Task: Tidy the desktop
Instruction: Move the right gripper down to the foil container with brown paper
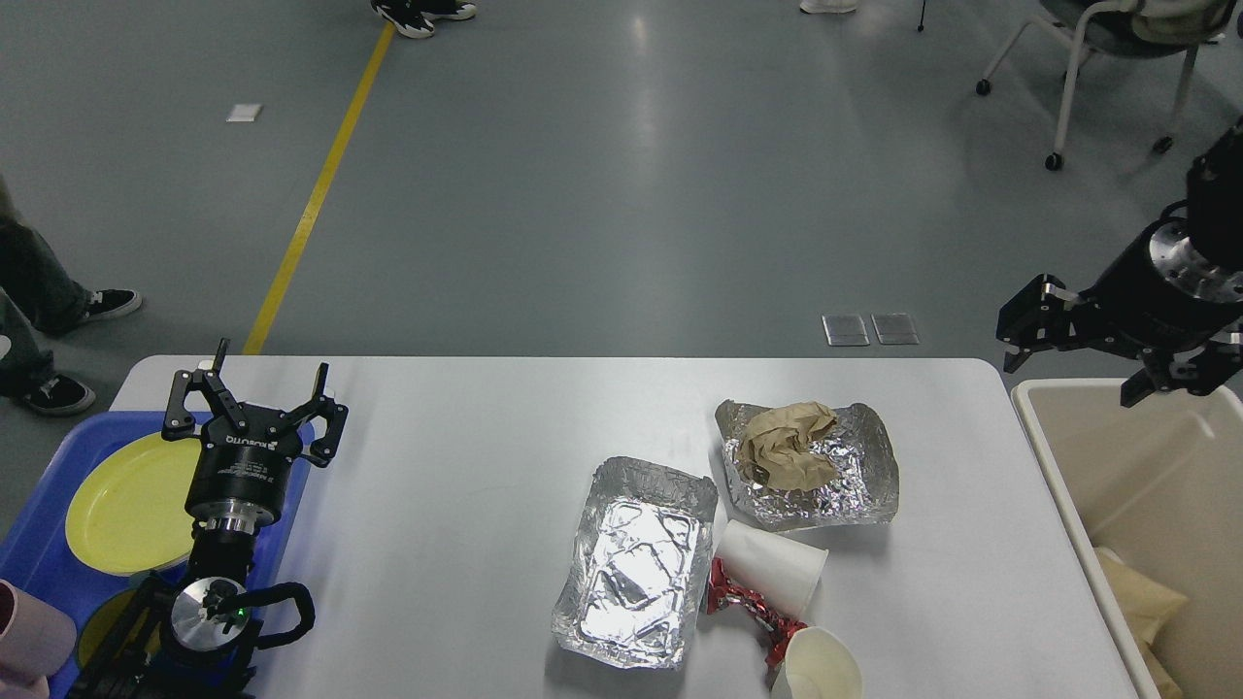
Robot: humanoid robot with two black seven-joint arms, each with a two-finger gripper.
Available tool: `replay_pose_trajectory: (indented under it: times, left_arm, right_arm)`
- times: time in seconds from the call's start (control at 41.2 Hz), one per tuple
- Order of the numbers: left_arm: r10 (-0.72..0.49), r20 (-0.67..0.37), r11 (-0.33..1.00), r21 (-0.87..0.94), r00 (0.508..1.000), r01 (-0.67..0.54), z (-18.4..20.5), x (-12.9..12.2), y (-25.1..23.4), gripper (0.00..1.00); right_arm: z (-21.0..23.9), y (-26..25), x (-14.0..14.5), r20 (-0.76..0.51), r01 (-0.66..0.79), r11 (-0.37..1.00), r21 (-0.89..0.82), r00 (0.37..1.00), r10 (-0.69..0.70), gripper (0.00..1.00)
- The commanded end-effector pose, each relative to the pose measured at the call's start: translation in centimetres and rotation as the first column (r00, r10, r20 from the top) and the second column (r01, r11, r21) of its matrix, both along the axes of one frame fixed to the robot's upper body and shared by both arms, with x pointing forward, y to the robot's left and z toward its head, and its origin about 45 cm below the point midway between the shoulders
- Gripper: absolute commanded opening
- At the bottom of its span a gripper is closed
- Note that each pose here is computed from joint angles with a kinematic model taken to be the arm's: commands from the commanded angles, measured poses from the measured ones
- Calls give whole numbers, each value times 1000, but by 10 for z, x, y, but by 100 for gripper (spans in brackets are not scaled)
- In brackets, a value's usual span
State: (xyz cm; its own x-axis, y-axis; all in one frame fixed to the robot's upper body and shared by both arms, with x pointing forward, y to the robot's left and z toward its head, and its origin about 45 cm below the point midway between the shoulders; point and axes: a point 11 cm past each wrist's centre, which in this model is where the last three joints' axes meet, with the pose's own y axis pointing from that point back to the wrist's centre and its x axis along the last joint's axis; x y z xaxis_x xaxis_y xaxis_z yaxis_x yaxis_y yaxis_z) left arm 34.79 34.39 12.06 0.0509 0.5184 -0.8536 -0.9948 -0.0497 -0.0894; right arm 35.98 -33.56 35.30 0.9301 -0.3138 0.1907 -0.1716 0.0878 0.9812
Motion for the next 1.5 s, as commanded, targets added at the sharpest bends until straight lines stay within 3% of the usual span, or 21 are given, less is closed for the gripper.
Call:
replay_pose_trajectory:
  times: [0.0,0.34,0.606,0.922,1.043,1.14,1.285,1.479]
  left_arm:
    - [0,0,1000,0,1000,0,0,0,0,96]
    - [0,1,1000,0,1000,0,0,0,0,96]
    - [-1,2,1000,-1,1000,1,0,0,0,96]
    - [-1,1,1000,1,1000,1,0,0,0,96]
    - [-2,2,1000,1,1000,2,0,0,0,96]
    - [-2,2,1000,1,1000,2,0,0,0,96]
    - [-2,2,1000,1,1000,2,0,0,0,96]
    - [-1,1,1000,-1,1000,1,0,0,0,96]
  right_arm:
    - [16,41,-19,13,-81,997,-3,997,81,100]
    - [16,83,-33,-21,-144,986,82,989,146,100]
    - [-2,81,-39,-63,-136,987,81,988,141,100]
    - [-36,88,-32,-18,-136,986,92,990,138,100]
    - [-65,74,-25,-5,-123,991,53,992,123,100]
    - [-86,58,-22,-14,-159,987,2,987,159,91]
    - [-120,34,1,49,-211,974,-80,975,215,90]
    - [-171,11,38,203,-222,975,15,956,214,90]
